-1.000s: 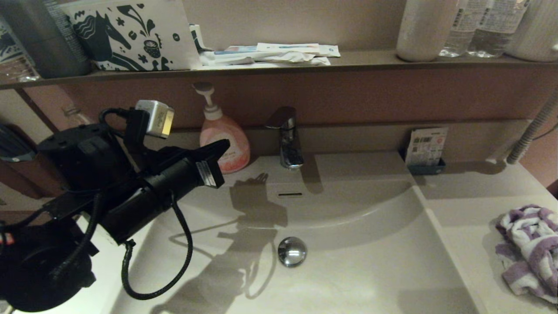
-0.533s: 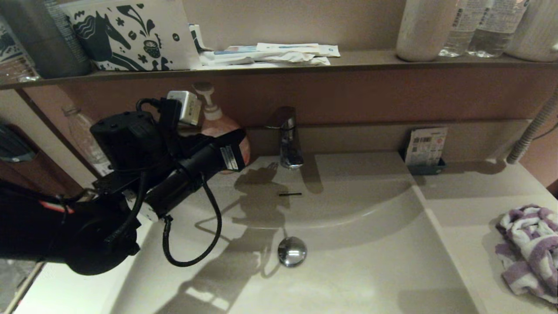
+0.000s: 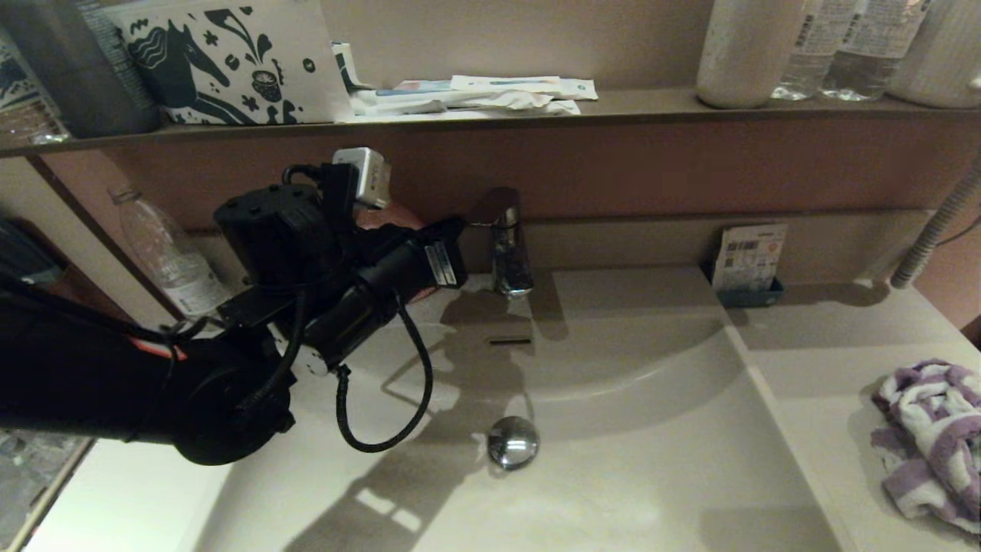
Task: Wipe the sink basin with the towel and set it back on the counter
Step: Turn on the faucet
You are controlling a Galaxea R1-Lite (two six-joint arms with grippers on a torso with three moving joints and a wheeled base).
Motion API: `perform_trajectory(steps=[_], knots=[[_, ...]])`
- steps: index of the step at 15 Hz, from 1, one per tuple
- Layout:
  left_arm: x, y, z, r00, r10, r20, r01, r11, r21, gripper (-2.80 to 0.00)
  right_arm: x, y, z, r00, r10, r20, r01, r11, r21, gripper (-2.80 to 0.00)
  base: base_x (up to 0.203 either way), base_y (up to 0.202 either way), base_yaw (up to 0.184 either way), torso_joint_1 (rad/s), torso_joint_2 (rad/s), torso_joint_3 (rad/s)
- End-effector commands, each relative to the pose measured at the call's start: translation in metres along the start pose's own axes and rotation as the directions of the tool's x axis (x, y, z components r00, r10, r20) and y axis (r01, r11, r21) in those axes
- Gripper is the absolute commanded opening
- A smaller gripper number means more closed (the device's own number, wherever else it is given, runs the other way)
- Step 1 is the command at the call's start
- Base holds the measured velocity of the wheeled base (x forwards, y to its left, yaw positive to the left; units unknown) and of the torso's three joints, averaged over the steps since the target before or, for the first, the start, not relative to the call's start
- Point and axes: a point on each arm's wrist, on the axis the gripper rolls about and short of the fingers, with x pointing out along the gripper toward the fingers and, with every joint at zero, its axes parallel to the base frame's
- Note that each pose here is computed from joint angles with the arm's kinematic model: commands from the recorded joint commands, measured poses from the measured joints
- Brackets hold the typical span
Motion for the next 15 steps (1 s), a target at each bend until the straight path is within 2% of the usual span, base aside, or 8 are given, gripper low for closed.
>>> perform_trajectory(steps=[1,4,10,13,15], knots=[[0.004,-0.001,0.007,1.000,-0.002,0.031,0.002,1.000,-0.004,-2.80,0.000,0.000,0.000,1.000,0.000,0.000,0.000,1.000,-0.001,-2.80,0.000,0.000,0.000,0.000,0.00,0.000],[0.005,0.001,0.018,0.998,0.005,0.066,-0.004,1.000,-0.008,-2.80,0.000,0.000,0.000,1.000,0.000,0.000,0.000,1.000,-0.001,-2.80,0.000,0.000,0.000,0.000,0.00,0.000],[0.000,0.002,0.009,1.000,0.021,0.019,-0.021,1.000,-0.006,-2.80,0.000,0.000,0.000,1.000,0.000,0.000,0.000,1.000,-0.001,-2.80,0.000,0.000,0.000,0.000,0.00,0.000],[0.000,0.015,0.010,0.998,0.059,0.024,-0.059,0.998,0.000,-2.80,0.000,0.000,0.000,1.000,0.000,0.000,0.000,1.000,-0.001,-2.80,0.000,0.000,0.000,0.000,0.00,0.000],[-0.006,0.012,0.002,0.999,0.047,-0.007,-0.047,0.999,0.001,-2.80,0.000,0.000,0.000,1.000,0.000,0.000,0.000,1.000,-0.001,-2.80,0.000,0.000,0.000,0.000,0.00,0.000]])
